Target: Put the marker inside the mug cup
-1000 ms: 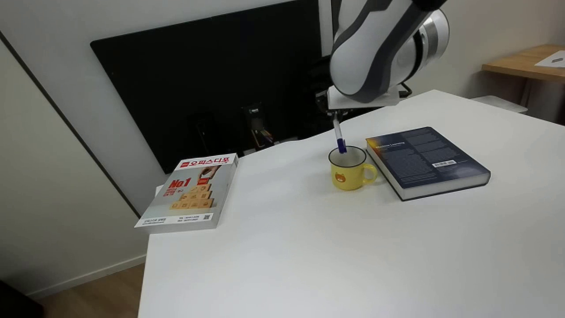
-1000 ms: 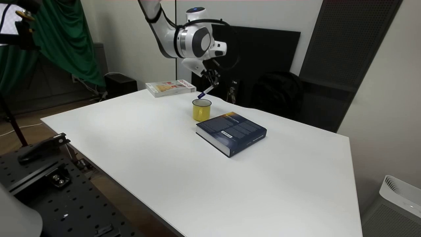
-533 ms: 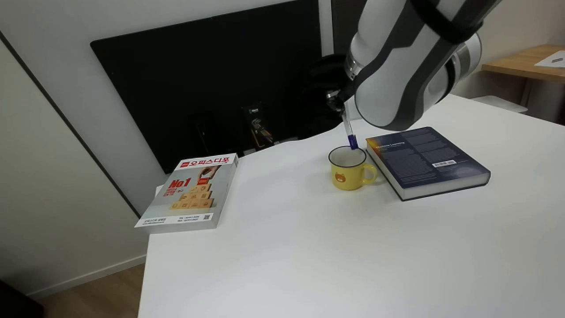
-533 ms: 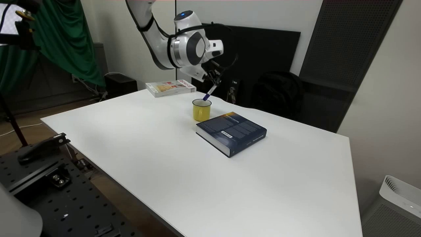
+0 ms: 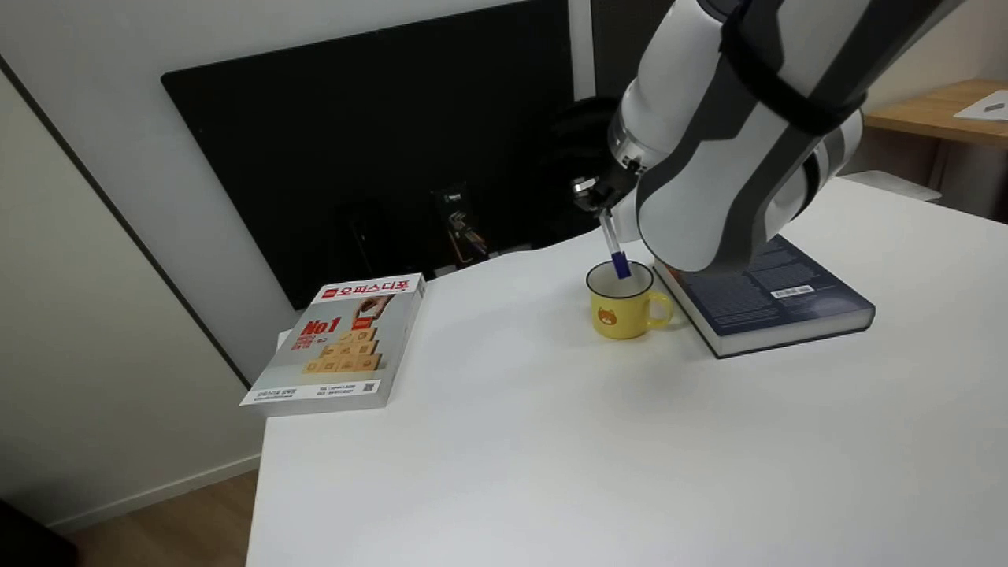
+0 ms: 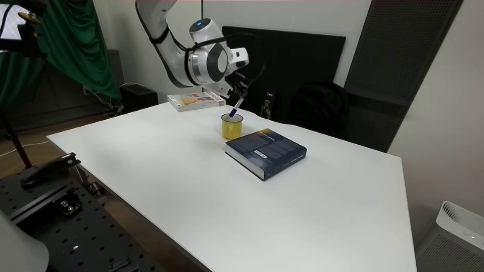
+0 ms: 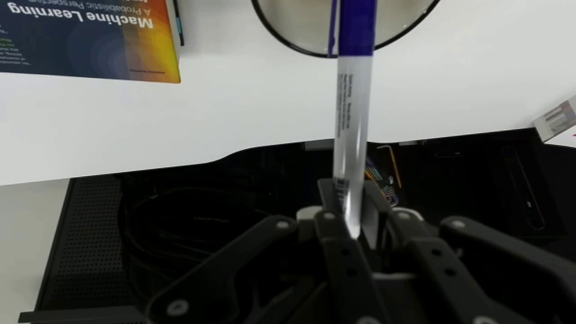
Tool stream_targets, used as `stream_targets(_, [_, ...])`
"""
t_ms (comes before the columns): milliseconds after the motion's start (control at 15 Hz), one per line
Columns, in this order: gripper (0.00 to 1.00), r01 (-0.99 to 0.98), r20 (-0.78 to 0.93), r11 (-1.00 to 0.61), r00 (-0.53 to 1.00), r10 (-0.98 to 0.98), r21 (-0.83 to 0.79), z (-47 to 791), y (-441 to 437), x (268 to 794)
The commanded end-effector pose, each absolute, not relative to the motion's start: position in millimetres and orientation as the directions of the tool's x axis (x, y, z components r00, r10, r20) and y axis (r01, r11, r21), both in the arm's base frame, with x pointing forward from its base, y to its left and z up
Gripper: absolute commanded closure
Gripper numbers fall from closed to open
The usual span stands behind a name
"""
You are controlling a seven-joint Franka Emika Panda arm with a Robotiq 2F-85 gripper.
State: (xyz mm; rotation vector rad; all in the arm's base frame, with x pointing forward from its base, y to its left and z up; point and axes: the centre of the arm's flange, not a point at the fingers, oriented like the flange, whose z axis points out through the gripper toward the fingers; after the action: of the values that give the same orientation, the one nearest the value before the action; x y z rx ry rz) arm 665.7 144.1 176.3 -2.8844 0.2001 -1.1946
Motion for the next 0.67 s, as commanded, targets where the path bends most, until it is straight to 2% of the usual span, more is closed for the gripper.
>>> stream_targets(0, [0.96, -0.121, 0.716, -0.991, 0.686, -0.128, -0.061, 165, 143, 633])
stream_targets(600, [0.96, -0.123, 0.715, -0.992, 0.691, -0.110, -0.033, 146, 140, 623])
